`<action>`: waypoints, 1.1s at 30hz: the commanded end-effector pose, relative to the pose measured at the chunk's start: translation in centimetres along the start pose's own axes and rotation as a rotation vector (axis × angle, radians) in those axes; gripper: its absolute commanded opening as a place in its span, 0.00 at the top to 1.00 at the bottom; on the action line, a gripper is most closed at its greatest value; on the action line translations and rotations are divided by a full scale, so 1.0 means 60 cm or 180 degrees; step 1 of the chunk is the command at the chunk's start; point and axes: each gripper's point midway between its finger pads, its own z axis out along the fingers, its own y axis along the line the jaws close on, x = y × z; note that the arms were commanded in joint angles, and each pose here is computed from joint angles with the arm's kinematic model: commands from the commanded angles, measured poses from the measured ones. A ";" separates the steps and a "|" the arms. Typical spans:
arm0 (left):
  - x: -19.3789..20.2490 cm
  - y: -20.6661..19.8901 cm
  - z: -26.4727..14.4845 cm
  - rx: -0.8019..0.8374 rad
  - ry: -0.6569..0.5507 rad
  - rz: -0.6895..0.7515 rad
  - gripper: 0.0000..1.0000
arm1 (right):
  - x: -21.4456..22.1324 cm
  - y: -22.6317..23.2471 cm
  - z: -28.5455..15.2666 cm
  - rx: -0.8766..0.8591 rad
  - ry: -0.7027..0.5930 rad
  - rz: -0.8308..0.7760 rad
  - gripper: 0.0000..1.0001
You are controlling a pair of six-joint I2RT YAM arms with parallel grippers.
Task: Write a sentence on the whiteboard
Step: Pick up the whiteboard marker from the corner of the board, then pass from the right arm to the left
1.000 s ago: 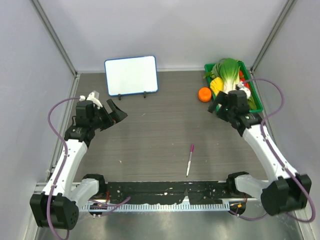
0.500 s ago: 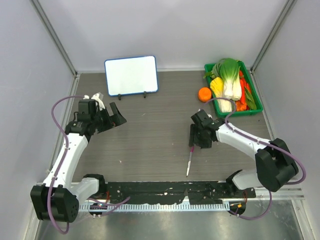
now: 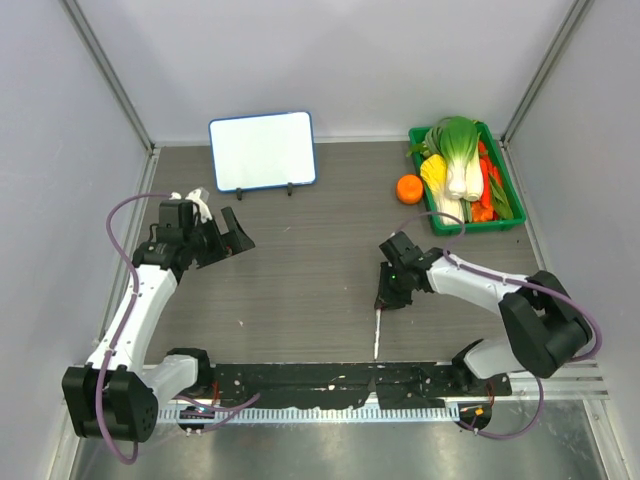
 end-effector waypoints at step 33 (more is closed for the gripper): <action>0.110 -0.343 0.024 0.2175 0.0341 0.0581 0.19 | -0.275 0.302 -0.291 -0.1968 -0.1436 -0.0126 0.99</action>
